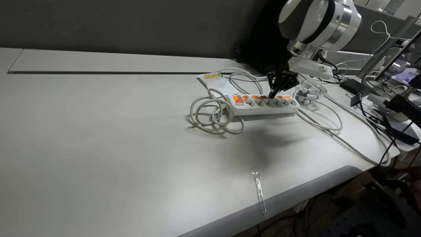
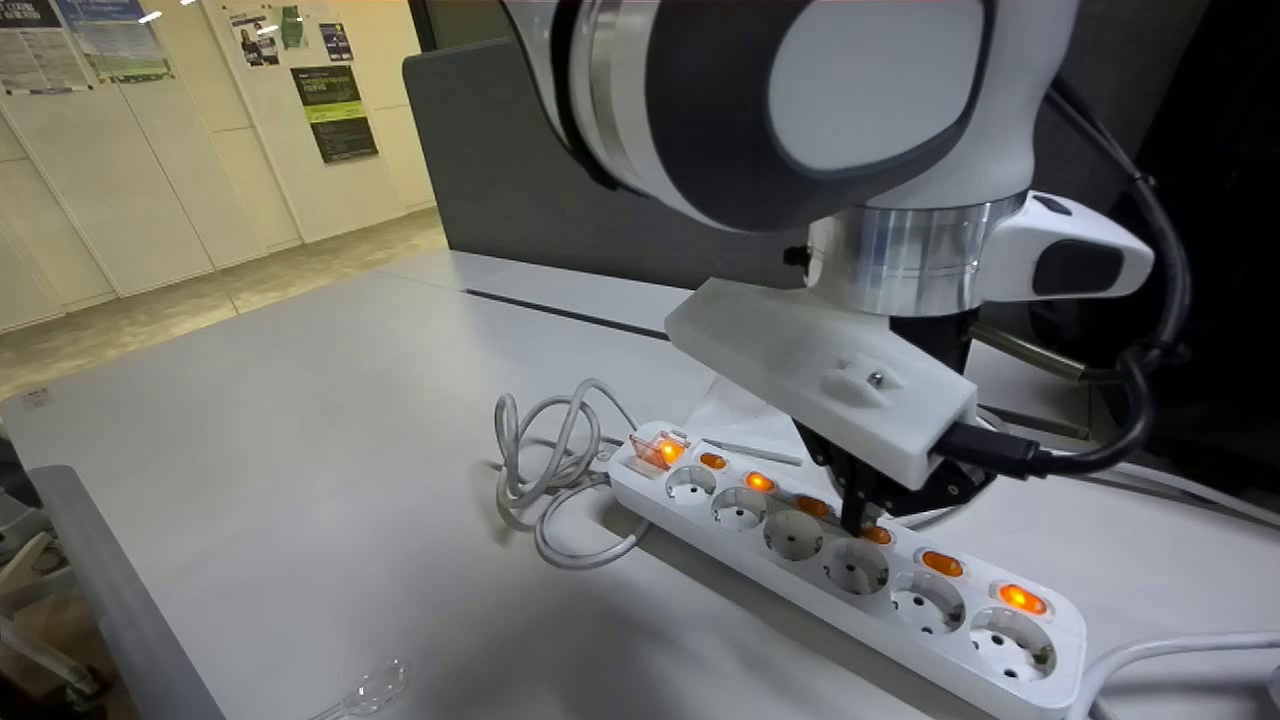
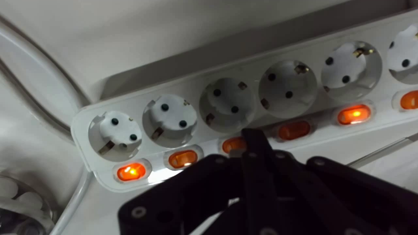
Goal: Turn off the third from last switch on the extension cord
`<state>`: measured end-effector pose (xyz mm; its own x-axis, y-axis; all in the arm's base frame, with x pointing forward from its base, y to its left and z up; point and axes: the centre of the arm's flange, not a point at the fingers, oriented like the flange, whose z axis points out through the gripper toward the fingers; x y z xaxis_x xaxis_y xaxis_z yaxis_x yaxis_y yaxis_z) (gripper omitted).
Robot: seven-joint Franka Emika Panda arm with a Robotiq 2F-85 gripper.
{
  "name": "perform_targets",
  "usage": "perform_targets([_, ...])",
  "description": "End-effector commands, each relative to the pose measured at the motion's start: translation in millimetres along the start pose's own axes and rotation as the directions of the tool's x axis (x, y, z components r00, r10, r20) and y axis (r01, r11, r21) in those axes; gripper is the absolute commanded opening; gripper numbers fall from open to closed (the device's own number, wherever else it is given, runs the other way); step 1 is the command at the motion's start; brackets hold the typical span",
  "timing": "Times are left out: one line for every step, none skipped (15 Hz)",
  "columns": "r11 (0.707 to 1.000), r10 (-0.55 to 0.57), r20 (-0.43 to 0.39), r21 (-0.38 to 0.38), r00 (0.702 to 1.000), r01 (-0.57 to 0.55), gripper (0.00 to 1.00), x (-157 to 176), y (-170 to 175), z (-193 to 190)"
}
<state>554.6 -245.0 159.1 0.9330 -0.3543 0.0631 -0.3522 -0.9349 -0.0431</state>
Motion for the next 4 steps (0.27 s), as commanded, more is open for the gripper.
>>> perform_targets([0.998, 0.054, 0.115, 0.008, 0.992, -0.056, 0.0, 8.9, 5.2, 25.9])
perform_targets([0.998, 0.06, 0.142, 0.019, 0.988, -0.064, 0.0, 10.3, 5.6, 27.0])
perform_targets([0.997, 0.062, 0.172, 0.028, 0.983, -0.068, 0.0, 11.1, 6.3, 28.2])
perform_targets([0.997, 0.064, 0.198, 0.037, 0.978, -0.073, 0.0, 11.9, 7.0, 29.2])
